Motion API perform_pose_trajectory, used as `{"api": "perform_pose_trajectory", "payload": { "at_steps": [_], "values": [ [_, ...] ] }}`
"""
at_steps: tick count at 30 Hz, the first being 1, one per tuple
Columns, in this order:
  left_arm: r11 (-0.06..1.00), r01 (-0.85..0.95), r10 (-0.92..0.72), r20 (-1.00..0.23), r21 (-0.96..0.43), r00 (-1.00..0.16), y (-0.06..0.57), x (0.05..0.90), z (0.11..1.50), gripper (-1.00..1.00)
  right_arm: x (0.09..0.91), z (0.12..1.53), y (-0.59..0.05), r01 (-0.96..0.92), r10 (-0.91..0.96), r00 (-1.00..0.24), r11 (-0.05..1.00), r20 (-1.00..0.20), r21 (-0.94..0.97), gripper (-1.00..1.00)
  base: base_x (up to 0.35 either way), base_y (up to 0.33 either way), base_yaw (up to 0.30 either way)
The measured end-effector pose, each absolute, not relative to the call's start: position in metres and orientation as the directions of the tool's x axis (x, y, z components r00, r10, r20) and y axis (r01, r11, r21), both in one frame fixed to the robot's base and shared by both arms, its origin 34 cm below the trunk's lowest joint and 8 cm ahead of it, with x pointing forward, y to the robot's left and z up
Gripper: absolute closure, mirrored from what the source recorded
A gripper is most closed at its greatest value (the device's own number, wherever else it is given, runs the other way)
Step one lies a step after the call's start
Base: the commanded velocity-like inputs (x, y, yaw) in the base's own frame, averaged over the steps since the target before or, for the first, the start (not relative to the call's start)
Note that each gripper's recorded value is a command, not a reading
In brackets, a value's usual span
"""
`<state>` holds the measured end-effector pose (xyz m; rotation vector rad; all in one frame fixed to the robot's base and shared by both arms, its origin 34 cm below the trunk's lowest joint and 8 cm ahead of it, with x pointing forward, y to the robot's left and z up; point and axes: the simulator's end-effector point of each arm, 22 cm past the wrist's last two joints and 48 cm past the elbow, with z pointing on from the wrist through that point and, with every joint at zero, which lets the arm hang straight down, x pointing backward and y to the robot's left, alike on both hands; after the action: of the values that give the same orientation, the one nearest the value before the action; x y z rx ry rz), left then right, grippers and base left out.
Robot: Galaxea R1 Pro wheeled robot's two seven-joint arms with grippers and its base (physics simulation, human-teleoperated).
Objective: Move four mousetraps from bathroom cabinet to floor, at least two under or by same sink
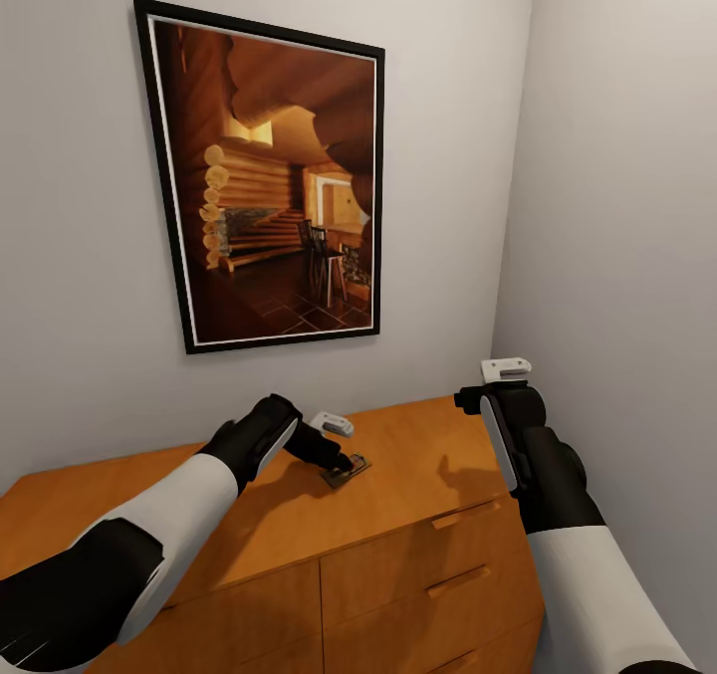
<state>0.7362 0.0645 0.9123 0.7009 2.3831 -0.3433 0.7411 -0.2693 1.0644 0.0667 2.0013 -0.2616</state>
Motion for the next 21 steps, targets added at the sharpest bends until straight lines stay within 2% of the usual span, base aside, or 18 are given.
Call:
{"api": "perform_pose_trajectory", "payload": {
  "at_steps": [21],
  "values": [
    [0.825, 0.562, 0.399, -0.637, -0.065, -0.659, 0.066, 0.738, 0.898, -1.0, 0.741, 1.065, -0.27, 0.165, -0.072, -0.43, 0.974, -0.9, -0.157, -1.0, 0.0, 0.0, 0.0]
  ]
}}
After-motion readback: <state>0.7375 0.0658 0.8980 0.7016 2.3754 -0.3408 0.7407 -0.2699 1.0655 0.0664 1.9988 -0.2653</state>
